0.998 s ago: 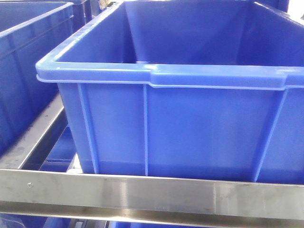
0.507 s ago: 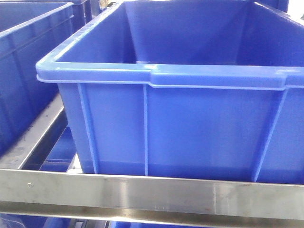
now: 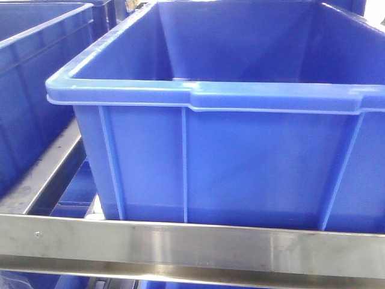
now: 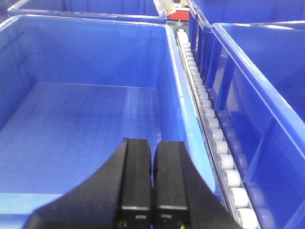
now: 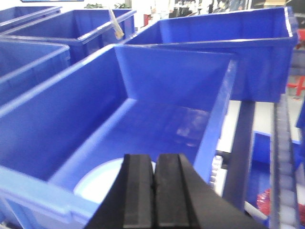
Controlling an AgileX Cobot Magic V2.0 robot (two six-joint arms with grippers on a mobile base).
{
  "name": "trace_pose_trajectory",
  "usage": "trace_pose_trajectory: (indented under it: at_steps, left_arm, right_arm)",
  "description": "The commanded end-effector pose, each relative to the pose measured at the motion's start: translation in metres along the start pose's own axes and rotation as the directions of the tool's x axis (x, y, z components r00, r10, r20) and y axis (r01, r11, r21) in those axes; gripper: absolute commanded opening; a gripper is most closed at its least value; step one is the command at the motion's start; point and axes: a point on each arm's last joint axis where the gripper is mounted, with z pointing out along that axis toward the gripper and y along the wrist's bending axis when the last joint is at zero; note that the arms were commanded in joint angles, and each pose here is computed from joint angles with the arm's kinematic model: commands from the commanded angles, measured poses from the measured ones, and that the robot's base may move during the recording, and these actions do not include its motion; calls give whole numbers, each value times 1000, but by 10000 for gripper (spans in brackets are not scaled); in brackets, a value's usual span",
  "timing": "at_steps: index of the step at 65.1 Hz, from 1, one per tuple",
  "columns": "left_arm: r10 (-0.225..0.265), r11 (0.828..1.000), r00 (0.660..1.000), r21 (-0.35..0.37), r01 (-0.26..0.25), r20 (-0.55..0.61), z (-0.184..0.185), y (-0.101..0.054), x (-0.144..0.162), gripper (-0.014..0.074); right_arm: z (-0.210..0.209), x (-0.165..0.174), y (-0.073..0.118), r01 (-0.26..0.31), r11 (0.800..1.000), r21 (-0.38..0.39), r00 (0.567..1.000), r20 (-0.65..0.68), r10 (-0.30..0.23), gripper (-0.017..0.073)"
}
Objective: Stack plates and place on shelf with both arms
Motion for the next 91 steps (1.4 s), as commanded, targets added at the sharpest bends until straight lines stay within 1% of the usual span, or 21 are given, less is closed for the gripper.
trace_pose_trajectory:
  at_steps: [1, 5, 9, 12, 13, 19, 26, 29, 36, 39, 41, 42, 44, 55, 87, 91]
  left_arm:
    - [-7, 1000, 995, -21, 9, 101, 0, 2, -18, 82]
    - [-7, 1000, 995, -21, 9, 101, 0, 2, -18, 82]
    - [-7, 1000, 995, -21, 9, 101, 0, 2, -18, 82]
    - [-7, 1000, 995, -21, 9, 101, 0, 2, -18, 82]
    - [-7, 1000, 995, -21, 9, 101, 0, 2, -18, 82]
    - [-7, 1000, 995, -21, 9, 101, 0, 2, -18, 82]
    - [-7, 1000, 995, -21, 9, 101, 0, 2, -18, 82]
    - [-7, 1000, 995, -21, 9, 101, 0, 2, -18, 82]
    - [-7, 1000, 995, -21, 9, 101, 0, 2, -18, 82]
    - [-7, 1000, 995, -21, 9, 101, 0, 2, -18, 82]
    - [-7, 1000, 995, -21, 9, 101, 0, 2, -18, 82]
    - [-7, 1000, 995, -21, 9, 101, 0, 2, -18, 82]
    - [-7, 1000, 995, -21, 9, 101, 0, 2, -18, 82]
    - [-7, 1000, 995, -21, 9, 101, 0, 2, -18, 82]
    - [-7, 1000, 995, -21, 9, 101, 0, 2, -18, 82]
    - [-5, 1000, 993, -30, 8, 115, -1, 3, -16, 82]
  right_arm:
    - [-3, -3, -2, 25, 999, 25, 994, 104, -28, 48]
    - [-3, 10, -3, 34, 999, 33, 993, 109, -38, 48]
    - [-4, 20, -5, 70, 996, 61, 989, 123, -77, 48]
    - [-6, 29, -7, 61, 995, 84, 989, 126, -72, 48]
    - [-6, 31, -7, 67, 994, 92, 989, 123, -78, 48]
    - [-3, 46, -10, 58, 989, 133, 995, 76, -69, 48]
    - [2, 62, -12, 58, 986, 158, 997, 40, -65, 48]
    - [3, 67, -13, 56, 984, 166, 997, 38, -63, 48]
    - [8, 85, -16, 31, 983, 183, 998, 47, -41, 48]
    - [9, 93, -17, 37, 981, 191, 998, 47, -47, 48]
    - [10, 96, -17, 21, 981, 192, 998, 54, -32, 48]
    - [10, 97, -17, 14, 981, 192, 999, 39, -22, 48]
    - [10, 98, -17, 23, 981, 194, 999, 19, -28, 48]
    - [10, 96, -17, 25, 981, 193, 999, 40, -33, 48]
    - [10, 96, -17, 25, 981, 193, 999, 40, -33, 48]
    - [10, 96, -17, 25, 981, 193, 999, 40, -33, 48]
